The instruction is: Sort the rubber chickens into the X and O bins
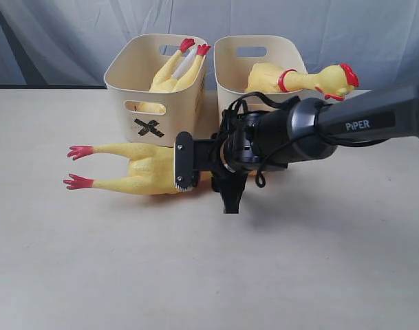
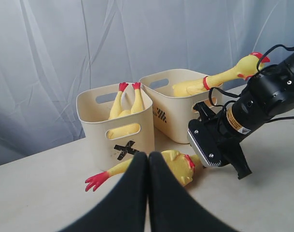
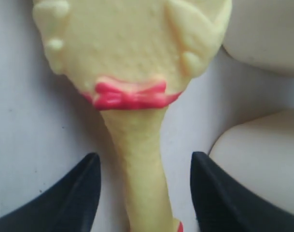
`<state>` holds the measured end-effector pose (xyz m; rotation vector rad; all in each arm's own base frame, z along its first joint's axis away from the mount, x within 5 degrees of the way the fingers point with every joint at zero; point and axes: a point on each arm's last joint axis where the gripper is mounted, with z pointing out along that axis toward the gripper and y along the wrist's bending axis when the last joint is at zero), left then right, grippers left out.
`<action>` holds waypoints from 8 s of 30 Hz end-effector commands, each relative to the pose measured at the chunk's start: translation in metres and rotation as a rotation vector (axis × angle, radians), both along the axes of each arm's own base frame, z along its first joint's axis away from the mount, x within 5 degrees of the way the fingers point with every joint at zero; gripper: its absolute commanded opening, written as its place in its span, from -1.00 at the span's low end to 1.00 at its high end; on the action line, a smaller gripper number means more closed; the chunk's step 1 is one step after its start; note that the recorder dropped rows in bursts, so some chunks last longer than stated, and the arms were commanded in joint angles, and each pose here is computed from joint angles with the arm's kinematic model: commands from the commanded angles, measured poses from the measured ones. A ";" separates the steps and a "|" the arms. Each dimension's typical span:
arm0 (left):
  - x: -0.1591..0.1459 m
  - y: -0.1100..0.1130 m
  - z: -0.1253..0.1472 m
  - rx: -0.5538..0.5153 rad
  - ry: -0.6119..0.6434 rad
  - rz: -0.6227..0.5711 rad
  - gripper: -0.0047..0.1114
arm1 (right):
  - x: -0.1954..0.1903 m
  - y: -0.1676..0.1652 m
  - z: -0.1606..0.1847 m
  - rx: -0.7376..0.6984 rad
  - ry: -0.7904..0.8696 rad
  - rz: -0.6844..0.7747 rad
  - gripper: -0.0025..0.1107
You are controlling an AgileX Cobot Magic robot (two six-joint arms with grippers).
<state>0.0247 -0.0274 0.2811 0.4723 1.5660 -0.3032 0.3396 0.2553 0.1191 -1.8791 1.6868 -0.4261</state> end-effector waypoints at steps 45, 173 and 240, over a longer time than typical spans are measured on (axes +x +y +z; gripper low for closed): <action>-0.001 0.000 -0.001 -0.002 -0.004 -0.001 -0.92 | -0.019 0.009 0.034 -0.049 0.071 -0.153 -0.97; -0.001 0.000 -0.001 -0.002 -0.004 -0.001 -0.92 | 0.083 -0.041 0.171 0.636 0.405 -1.266 -0.97; -0.001 0.000 -0.001 -0.002 -0.004 -0.001 -0.92 | 0.010 -0.108 0.331 0.821 -0.043 -1.162 -0.93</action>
